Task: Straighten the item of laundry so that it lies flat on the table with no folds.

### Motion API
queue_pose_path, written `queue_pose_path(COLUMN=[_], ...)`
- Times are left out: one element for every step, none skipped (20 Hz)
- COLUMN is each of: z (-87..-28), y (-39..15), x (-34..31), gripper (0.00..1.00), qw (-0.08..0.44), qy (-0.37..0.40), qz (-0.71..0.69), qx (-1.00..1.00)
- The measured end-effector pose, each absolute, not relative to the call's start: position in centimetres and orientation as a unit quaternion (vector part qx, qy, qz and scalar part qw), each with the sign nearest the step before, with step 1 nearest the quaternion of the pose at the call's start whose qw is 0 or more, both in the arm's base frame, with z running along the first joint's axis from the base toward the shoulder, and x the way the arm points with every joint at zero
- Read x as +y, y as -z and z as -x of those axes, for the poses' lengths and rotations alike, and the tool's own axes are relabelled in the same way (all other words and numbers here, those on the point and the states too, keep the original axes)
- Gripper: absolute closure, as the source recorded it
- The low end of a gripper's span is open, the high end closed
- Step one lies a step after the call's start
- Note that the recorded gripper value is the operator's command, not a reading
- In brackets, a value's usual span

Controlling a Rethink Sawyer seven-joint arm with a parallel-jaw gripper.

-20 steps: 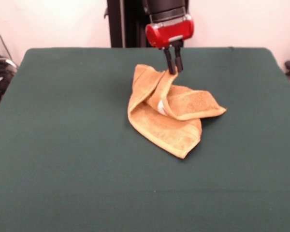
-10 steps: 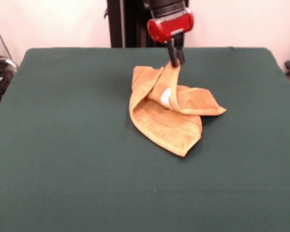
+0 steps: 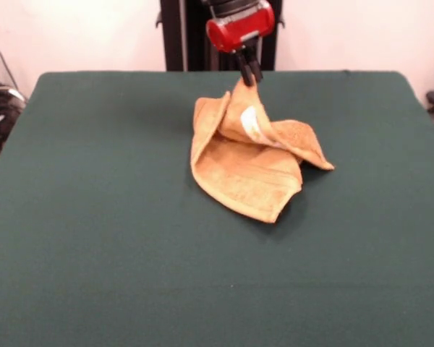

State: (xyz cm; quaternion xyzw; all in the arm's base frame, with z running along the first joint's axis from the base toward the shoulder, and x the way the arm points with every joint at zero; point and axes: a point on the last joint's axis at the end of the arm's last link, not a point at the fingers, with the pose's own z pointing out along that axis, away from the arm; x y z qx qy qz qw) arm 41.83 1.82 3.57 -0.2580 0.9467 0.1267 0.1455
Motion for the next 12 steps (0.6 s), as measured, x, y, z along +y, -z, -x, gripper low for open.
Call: queue_pose_path(z=[-40.7, -40.3, -39.9, -39.5, -39.0, -38.6, -37.5, -37.1, -36.6, -36.1, -35.6, -35.3], y=[-3.6, -3.7, -3.7, -3.8, -3.8, -3.8, -3.9, -4.0, -4.0, -4.0, -4.1, -4.1], x=[1.7, 1.8, 1.8, 2.0, 2.2, 2.3, 2.8, 3.0, 3.3, 3.5, 3.8, 4.0], gripper=[1.00, 1.00, 1.00, 1.00, 1.00, 1.00, 1.00, 1.00, 1.00, 1.00, 1.00, 1.00], qw=[0.136, 0.132, 0.130, 0.127, 0.124, 0.123, 0.117, 0.115, 0.112, 0.110, 0.107, 0.106], qy=[-0.130, -0.132, -0.133, -0.134, -0.136, -0.138, -0.143, -0.145, -0.146, -0.148, -0.150, -0.151], qz=[0.264, 0.267, 0.269, 0.273, 0.278, 0.282, 0.296, 0.301, 0.308, 0.315, 0.323, 0.328], qx=[0.946, 0.946, 0.945, 0.944, 0.943, 0.941, 0.937, 0.936, 0.933, 0.931, 0.928, 0.926])
